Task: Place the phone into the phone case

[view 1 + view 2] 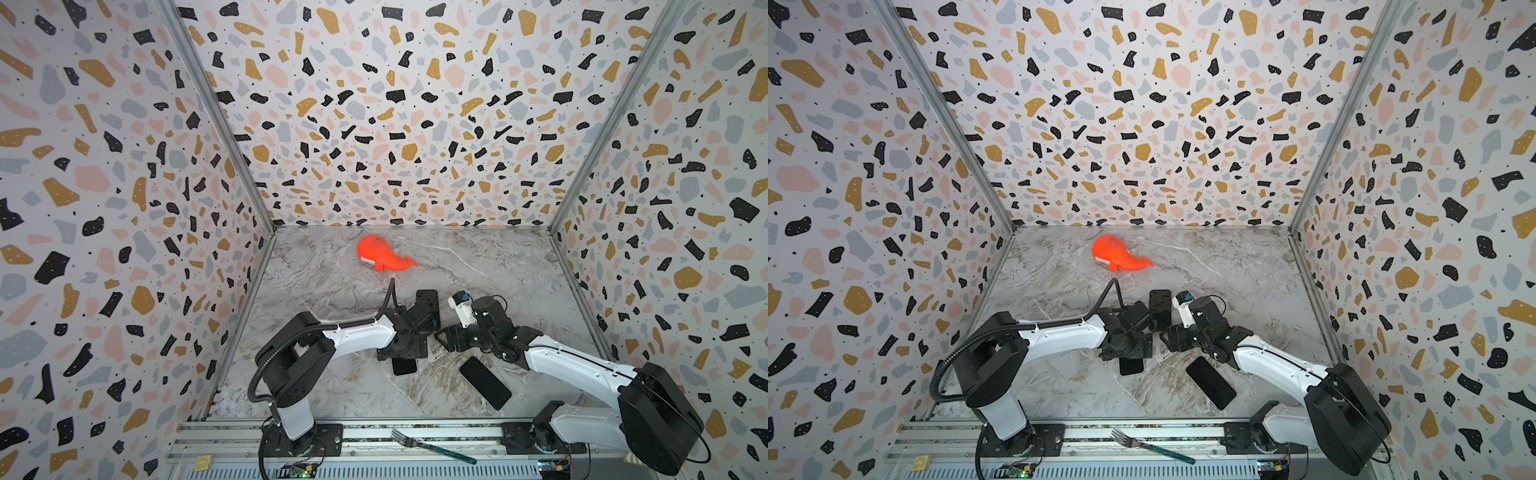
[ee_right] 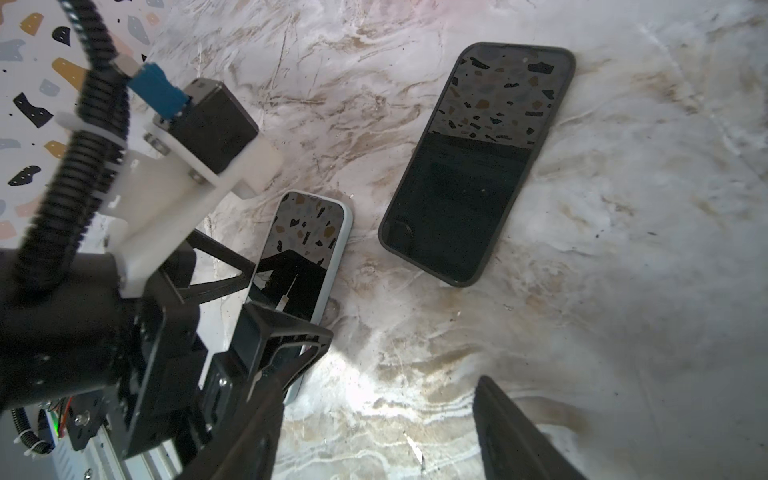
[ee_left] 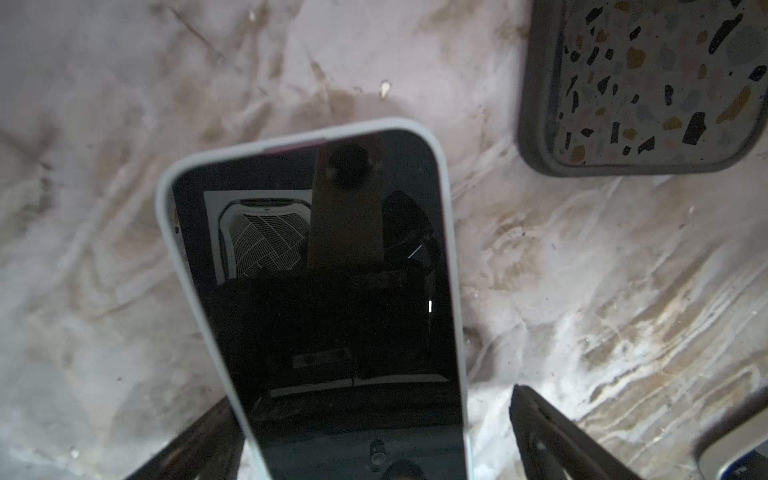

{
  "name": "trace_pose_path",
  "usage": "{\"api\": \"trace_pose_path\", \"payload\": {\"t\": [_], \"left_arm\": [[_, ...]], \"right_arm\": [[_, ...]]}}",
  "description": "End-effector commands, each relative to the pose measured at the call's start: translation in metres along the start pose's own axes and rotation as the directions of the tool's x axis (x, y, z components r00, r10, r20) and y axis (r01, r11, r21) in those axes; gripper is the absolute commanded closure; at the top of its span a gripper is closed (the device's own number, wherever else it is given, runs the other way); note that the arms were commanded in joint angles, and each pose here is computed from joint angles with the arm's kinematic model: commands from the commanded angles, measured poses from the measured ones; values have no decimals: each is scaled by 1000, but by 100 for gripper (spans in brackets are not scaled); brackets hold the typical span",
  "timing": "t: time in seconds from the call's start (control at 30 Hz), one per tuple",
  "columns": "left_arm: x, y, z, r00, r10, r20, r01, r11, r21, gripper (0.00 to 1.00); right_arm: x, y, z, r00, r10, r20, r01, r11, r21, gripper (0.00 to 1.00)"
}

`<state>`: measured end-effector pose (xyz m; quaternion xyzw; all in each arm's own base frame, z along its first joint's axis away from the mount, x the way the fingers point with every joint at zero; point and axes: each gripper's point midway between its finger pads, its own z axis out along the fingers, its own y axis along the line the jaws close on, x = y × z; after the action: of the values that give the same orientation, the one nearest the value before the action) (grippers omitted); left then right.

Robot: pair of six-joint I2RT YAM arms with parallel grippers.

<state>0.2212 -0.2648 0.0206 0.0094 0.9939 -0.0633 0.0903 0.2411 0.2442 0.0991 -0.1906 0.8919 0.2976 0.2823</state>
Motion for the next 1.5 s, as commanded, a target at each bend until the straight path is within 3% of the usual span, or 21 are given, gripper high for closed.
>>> {"api": "trace_pose_path", "payload": {"t": [0.0,0.43,0.8,1.0,1.2,1.47], "left_arm": [[4,11,5,1000,17,-14,-18,998,-66,4],[5,16,7,999,32,-7,-32,996,-86,22],[-14,16,0,997,71,22,-69,993,-99,27],[-34,22,0,997,73,28,-69,991,-112,29],[-78,34,-4,995,79,59,-69,986,-153,31],[-127,17,0,990,128,65,-119,984,-135,32]], "right_arm": [[-1,0,-1,1000,-3,8,3,1000,-10,27],[2,-3,0,1000,10,2,-10,1000,-7,27],[-2,-24,-5,1000,6,-6,-5,998,57,26],[-12,-35,-11,999,27,22,-28,998,64,26],[-15,-41,-8,999,38,11,-39,997,66,26],[-22,-45,-6,999,49,7,-50,996,68,26]]}}
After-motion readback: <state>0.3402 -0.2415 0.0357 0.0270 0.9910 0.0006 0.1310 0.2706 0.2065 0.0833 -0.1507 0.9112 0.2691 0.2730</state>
